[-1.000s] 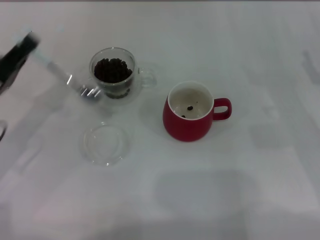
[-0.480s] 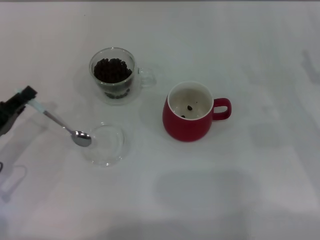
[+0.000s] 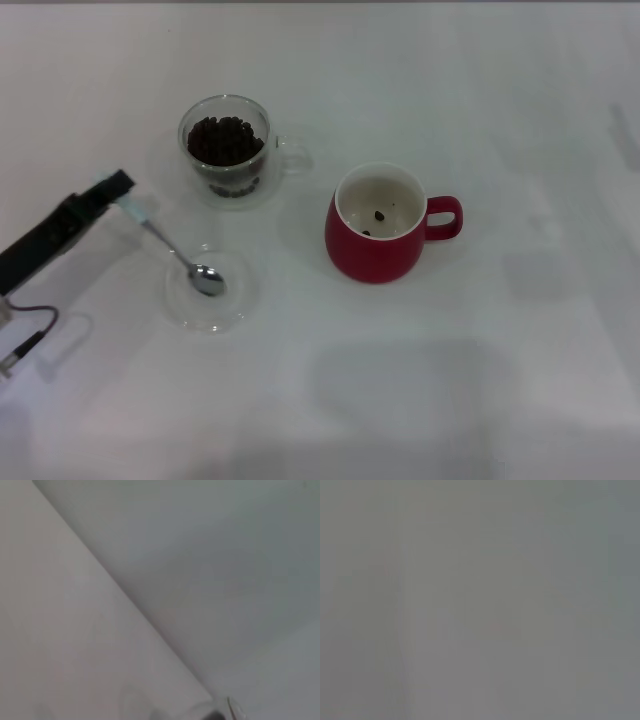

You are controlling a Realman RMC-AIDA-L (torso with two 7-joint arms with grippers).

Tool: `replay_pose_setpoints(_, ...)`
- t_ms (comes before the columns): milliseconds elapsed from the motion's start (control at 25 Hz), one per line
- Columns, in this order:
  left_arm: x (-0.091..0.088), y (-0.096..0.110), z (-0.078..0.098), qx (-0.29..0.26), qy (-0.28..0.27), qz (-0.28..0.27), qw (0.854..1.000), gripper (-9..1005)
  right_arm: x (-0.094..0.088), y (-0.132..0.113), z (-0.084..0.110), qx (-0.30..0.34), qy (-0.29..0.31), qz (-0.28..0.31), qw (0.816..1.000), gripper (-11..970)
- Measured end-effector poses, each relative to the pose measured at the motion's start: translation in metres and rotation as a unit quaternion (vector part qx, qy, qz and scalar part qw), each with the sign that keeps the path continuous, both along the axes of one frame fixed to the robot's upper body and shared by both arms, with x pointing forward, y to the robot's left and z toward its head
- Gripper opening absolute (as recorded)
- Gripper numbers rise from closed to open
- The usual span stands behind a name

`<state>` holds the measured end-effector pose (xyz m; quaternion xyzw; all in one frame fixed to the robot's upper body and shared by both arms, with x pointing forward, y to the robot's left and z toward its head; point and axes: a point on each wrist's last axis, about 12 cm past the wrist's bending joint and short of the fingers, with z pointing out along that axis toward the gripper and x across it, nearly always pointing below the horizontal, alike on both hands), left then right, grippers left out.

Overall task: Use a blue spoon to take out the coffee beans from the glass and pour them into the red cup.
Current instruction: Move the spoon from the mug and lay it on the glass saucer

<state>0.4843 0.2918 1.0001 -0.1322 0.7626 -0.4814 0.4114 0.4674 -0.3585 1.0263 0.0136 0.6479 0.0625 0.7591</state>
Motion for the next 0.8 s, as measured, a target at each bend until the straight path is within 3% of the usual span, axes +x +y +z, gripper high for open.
replay_pose_setpoints(200, 0.005, -0.015, 0.000, 0.012, -0.013, -0.024, 1.000, 162, 0.001, 0.000, 0.001, 0.000, -0.001, 0.001, 1.000, 863)
replay_pose_setpoints(720, 0.009, -0.022, -0.001, 0.032, -0.009, -0.053, 0.998, 235, -0.002, -0.006, 0.003, 0.004, -0.011, -0.017, 1.000, 863)
replay_pose_setpoints(800, 0.010, -0.022, -0.001, 0.033, -0.010, -0.053, 0.998, 309, -0.002, -0.006, 0.003, 0.004, -0.013, -0.017, 1.000, 864)
